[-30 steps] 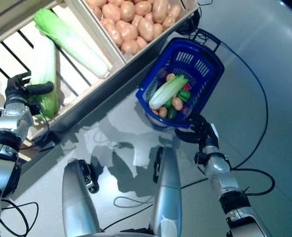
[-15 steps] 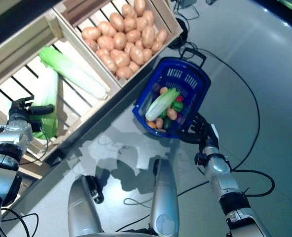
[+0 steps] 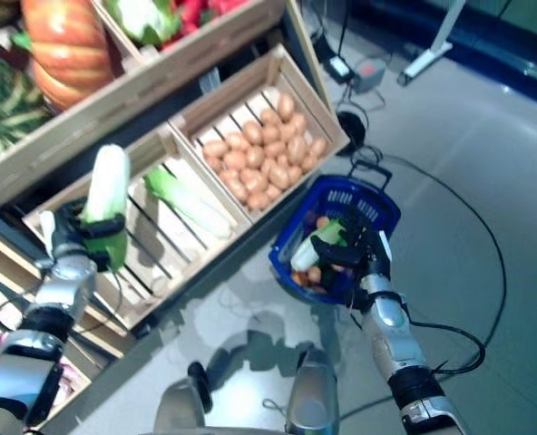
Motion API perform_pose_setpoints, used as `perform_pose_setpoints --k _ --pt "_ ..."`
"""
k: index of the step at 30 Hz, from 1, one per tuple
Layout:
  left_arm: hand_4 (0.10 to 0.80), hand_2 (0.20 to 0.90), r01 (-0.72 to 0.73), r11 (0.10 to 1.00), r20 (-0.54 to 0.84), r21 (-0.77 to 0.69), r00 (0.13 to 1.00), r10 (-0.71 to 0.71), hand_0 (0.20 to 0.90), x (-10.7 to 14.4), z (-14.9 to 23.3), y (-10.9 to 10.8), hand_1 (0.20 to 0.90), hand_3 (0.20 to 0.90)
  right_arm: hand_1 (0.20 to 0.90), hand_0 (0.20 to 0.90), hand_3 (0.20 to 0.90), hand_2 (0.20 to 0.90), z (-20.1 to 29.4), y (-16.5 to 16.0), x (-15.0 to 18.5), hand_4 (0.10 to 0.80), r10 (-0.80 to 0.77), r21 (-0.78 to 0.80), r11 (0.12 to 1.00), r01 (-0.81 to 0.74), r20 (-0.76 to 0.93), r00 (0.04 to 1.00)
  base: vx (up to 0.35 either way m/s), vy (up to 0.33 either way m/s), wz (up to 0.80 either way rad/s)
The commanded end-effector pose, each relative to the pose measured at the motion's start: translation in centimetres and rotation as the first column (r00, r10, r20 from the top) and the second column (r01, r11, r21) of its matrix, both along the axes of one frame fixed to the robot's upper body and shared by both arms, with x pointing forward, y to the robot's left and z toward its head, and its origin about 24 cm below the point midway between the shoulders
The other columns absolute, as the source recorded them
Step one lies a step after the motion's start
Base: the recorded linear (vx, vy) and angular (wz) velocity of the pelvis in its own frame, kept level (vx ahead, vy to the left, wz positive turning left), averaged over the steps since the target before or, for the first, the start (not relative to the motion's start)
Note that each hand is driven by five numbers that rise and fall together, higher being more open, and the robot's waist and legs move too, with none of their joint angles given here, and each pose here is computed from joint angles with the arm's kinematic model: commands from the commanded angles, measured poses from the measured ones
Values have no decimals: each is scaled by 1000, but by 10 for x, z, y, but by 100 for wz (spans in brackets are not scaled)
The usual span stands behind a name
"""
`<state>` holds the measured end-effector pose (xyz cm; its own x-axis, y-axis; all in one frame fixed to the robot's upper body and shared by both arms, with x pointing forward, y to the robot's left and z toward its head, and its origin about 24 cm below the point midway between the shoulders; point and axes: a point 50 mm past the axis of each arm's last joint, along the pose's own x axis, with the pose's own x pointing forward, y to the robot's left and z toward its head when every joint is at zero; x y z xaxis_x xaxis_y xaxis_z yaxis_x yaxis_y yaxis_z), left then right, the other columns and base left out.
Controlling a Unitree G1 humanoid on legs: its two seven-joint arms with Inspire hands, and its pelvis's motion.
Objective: Put vegetables into the basket
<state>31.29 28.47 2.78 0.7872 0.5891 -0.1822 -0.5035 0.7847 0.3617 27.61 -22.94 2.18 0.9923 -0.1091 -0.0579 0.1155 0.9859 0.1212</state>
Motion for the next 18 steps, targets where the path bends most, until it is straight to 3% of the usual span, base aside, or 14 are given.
perform_pose_setpoints --k 1,9,15,18 --pt "400 300 -23 984 267 176 963 -25 300 6 49 10 300 300 900 900 900 900 38 18 10 800 48 78 994 -73 281 959 22 -75 -2" --pt "400 300 161 963 390 218 890 -237 300 14 72 -39 300 300 900 900 900 900 50 40 20 800 152 241 941 -239 330 932 32 -60 0" --pt "400 300 393 865 448 312 742 -499 300 21 102 -91 300 300 900 900 900 900 69 65 36 800 298 364 820 -441 386 873 3 -65 5" --pt "400 300 468 817 449 337 683 -576 300 20 108 -107 300 300 900 900 900 900 78 68 43 800 315 364 812 -457 386 867 3 -55 2"
